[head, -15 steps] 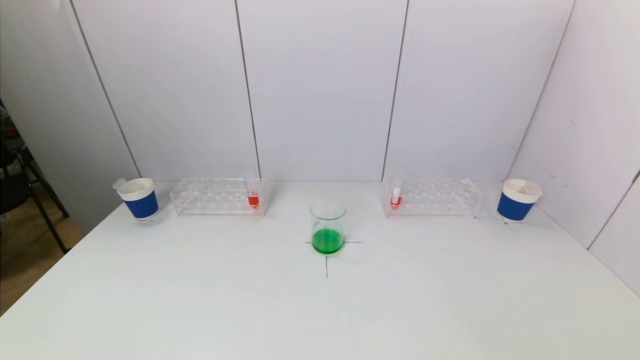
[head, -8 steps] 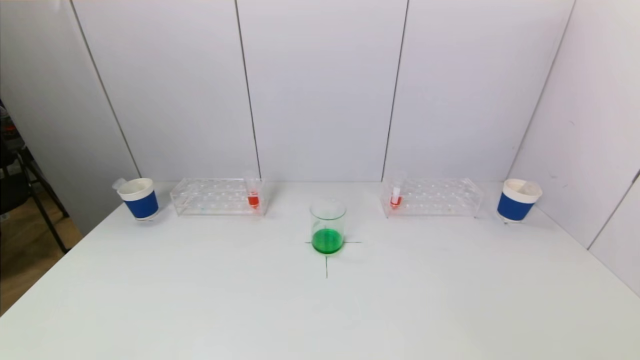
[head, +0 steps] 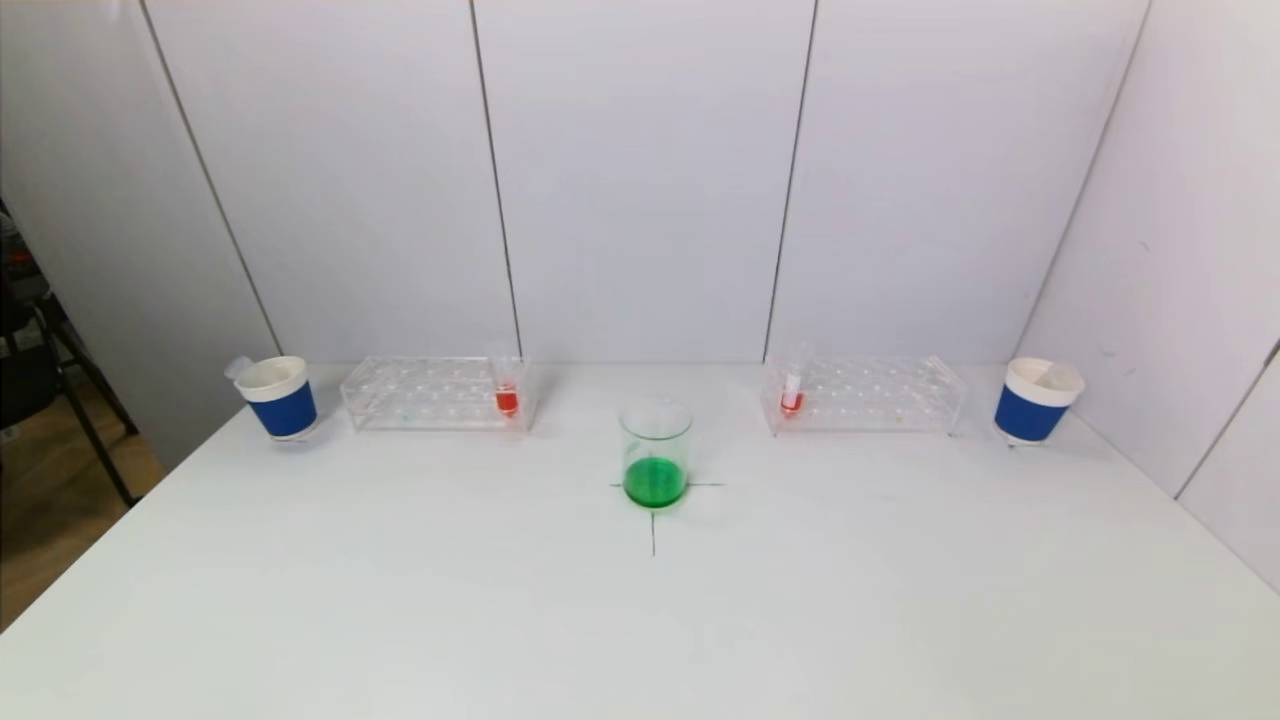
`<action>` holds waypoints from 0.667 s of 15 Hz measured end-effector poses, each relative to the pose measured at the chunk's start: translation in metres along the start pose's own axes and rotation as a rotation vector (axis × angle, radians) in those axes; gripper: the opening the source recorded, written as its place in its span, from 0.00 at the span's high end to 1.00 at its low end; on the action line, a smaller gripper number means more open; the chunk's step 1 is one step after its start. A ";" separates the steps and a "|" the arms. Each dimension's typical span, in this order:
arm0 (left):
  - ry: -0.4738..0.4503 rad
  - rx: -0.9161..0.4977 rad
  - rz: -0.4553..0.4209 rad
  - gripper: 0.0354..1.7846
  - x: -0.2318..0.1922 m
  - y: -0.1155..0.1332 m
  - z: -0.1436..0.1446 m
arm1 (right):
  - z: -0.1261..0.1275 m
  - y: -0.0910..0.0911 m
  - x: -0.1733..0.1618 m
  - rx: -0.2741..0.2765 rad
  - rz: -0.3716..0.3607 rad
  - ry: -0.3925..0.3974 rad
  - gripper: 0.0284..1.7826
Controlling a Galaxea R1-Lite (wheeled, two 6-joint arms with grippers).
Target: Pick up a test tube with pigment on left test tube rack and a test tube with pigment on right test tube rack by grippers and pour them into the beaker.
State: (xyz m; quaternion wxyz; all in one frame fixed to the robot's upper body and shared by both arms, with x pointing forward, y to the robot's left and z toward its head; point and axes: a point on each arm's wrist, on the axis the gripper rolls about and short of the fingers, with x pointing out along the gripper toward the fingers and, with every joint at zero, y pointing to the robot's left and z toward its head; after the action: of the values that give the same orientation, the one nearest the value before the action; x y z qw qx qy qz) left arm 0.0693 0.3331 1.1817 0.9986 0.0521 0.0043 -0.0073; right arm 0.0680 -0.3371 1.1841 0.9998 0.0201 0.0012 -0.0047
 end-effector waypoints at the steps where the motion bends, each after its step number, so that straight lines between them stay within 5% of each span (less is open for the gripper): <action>1: 0.000 0.000 0.000 0.01 0.000 0.000 0.000 | 0.000 0.000 0.000 0.000 0.000 0.000 0.01; 10: 0.000 0.000 0.000 0.01 0.000 0.000 0.000 | 0.000 0.000 0.000 -0.002 0.000 0.000 0.01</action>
State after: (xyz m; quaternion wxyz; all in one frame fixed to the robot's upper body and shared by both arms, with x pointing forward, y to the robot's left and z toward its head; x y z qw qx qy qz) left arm 0.0693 0.3331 1.1817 0.9986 0.0521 0.0043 -0.0073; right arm 0.0680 -0.3371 1.1841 0.9998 0.0191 0.0012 -0.0046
